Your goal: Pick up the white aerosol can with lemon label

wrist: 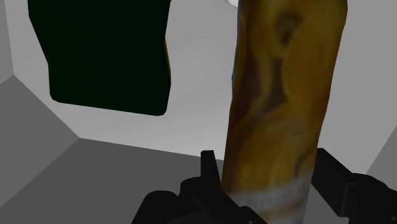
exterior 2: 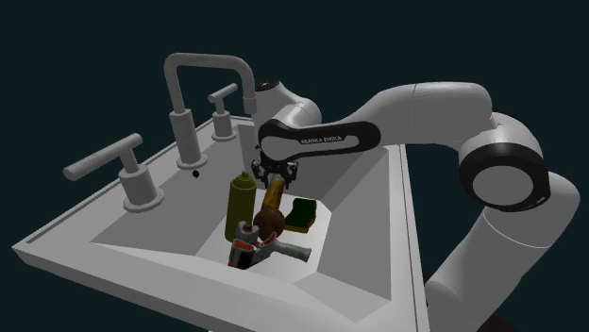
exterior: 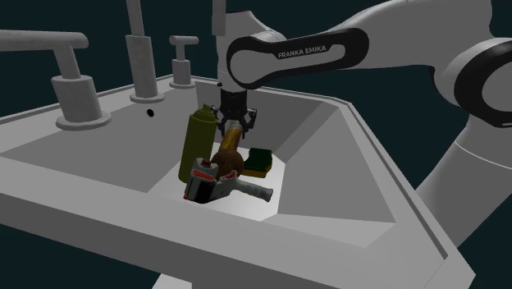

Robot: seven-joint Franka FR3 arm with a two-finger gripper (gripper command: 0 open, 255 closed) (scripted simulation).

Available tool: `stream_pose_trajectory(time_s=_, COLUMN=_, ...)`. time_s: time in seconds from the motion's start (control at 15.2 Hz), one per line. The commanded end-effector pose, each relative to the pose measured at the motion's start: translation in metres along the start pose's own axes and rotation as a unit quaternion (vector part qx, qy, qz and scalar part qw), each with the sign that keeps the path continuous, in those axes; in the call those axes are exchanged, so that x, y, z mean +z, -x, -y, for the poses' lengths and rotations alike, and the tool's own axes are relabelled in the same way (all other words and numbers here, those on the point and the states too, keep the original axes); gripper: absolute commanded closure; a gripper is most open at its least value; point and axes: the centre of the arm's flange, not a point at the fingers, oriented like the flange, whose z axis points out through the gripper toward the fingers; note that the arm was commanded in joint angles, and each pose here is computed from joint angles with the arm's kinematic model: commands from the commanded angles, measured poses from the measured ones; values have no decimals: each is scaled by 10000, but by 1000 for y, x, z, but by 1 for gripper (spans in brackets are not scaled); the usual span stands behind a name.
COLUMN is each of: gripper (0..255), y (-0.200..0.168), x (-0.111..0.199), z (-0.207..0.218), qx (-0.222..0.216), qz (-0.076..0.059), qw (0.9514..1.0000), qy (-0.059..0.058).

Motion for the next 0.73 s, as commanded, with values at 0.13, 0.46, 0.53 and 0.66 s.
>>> stream_pose_trajectory(time_s=0.13, gripper=255, y=-4, x=-20, z=0, qx=-1, qz=-1, qw=10000, qy=0)
stream_pose_trajectory(time_s=0.46, gripper=255, y=-9, x=-46, z=0, qx=-1, qz=-1, qw=10000, qy=0)
stream_pose_trajectory(time_s=0.53, gripper=255, y=-10, x=-51, z=-1, qx=-1, qz=-1, qw=10000, qy=0)
stream_pose_trajectory(time_s=0.66, gripper=255, y=-12, x=-61, z=-1, qx=-1, qz=-1, qw=10000, qy=0)
